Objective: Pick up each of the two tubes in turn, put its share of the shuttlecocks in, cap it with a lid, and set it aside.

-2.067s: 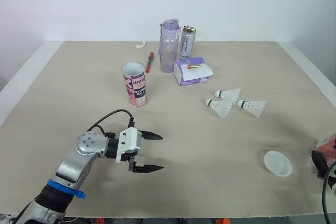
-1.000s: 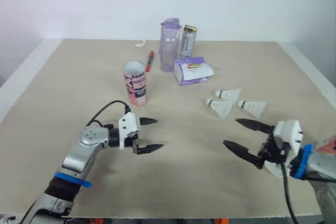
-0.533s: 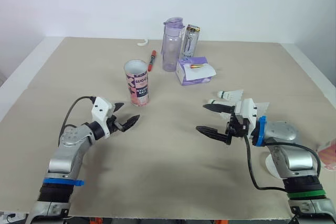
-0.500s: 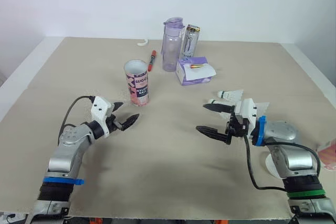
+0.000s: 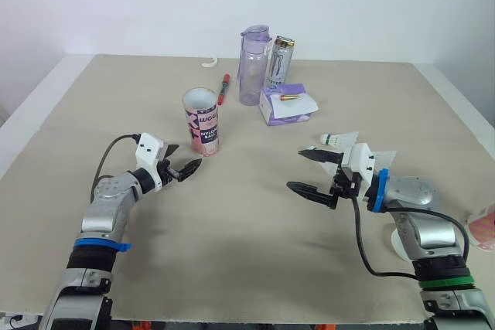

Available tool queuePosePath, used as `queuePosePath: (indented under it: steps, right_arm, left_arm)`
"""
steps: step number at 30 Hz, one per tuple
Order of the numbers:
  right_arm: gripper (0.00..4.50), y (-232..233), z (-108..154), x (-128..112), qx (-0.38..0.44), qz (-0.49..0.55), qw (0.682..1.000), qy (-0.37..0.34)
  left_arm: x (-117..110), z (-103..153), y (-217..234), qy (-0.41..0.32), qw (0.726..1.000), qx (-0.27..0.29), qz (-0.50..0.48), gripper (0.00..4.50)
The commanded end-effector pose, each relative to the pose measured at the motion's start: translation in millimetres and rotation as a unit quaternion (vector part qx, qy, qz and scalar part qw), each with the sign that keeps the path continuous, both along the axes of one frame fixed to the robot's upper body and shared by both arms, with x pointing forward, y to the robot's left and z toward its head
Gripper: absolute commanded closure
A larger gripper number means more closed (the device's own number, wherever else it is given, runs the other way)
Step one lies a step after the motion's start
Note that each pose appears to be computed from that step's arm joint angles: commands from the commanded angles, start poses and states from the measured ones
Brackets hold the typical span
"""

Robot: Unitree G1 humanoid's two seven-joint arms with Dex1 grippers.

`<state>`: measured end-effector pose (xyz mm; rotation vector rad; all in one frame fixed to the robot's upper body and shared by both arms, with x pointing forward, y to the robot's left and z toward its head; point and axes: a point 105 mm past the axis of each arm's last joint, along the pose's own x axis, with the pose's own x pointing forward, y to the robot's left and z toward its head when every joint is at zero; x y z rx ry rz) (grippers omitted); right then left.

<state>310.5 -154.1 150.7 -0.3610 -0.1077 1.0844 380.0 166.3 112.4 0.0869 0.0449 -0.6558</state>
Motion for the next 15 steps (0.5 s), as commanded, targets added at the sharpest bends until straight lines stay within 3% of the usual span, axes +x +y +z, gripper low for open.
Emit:
queuePosePath:
  steps: [1, 15]
  right_arm:
    - [0.17, -2.1, 14.4, -1.0, -0.002, -0.005, 1.0, -0.028]
    - [0.17, -5.1, 14.3, -5.1, -0.001, -0.022, 0.999, -0.027]
  left_arm:
    - [11.3, 9.7, -2.6, -0.019, 1.0, 0.013, -0.008, 0.0]
    - [38.0, 15.9, -22.5, -0.019, 0.998, 0.031, -0.051, 0.0]
